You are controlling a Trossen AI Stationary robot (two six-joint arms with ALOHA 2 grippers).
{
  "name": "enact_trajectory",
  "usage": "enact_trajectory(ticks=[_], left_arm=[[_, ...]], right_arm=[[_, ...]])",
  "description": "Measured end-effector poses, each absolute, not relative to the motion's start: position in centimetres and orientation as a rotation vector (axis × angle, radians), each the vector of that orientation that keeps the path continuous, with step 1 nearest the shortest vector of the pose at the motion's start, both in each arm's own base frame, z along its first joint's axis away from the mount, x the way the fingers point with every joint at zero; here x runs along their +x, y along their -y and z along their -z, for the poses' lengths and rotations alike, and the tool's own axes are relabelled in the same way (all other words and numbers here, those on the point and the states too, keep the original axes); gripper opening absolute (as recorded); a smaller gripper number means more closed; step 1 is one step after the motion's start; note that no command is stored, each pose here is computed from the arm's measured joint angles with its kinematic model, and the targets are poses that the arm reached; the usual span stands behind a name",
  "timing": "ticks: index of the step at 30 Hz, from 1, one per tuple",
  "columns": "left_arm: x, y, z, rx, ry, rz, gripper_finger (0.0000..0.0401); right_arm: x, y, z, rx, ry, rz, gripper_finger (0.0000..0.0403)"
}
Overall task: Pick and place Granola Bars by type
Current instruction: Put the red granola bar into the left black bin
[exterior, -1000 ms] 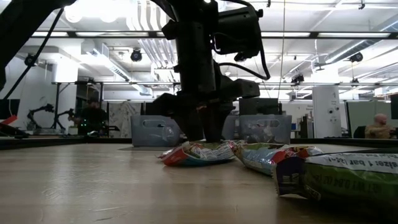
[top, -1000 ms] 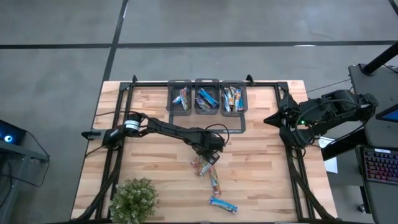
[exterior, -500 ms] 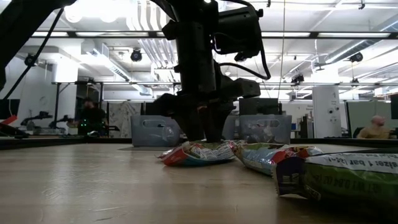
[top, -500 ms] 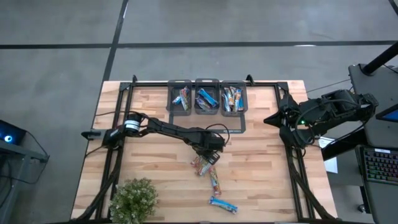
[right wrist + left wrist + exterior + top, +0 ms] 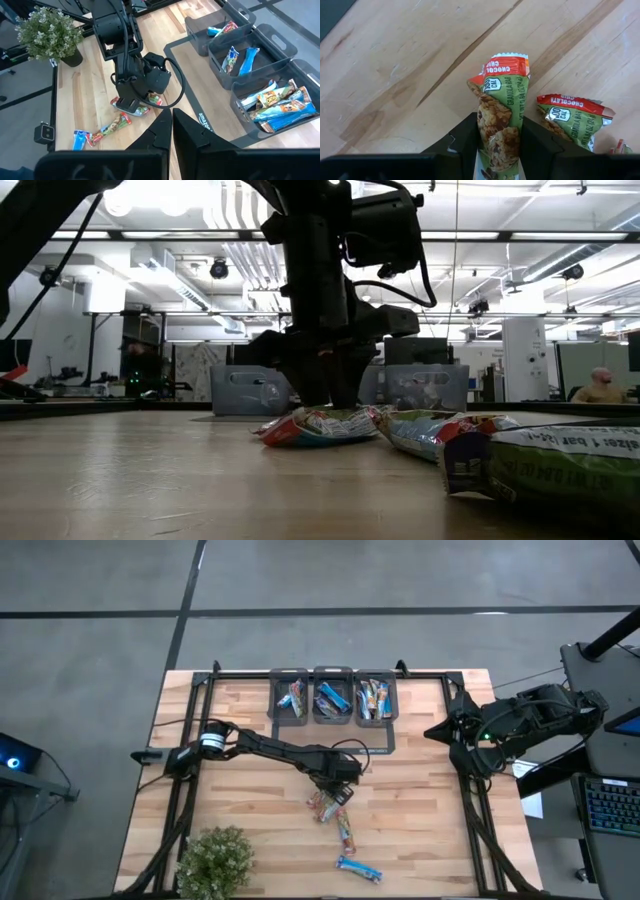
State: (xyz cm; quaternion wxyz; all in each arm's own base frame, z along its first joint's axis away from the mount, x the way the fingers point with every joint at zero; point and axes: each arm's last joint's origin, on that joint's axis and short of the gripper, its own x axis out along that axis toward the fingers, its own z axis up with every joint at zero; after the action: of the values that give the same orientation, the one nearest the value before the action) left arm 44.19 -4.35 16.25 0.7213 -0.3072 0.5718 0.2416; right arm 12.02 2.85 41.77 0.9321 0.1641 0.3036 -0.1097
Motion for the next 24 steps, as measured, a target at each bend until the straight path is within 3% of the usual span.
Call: enact_trajectory(ticks=[24], left_arm=[[44.18, 4.35, -16.25, -0.669, -1.267, -0.526, 0.0106]], right_arm=[[12.03, -2.86, -41.77, 0.341, -0.621, 0.227, 0.0008]])
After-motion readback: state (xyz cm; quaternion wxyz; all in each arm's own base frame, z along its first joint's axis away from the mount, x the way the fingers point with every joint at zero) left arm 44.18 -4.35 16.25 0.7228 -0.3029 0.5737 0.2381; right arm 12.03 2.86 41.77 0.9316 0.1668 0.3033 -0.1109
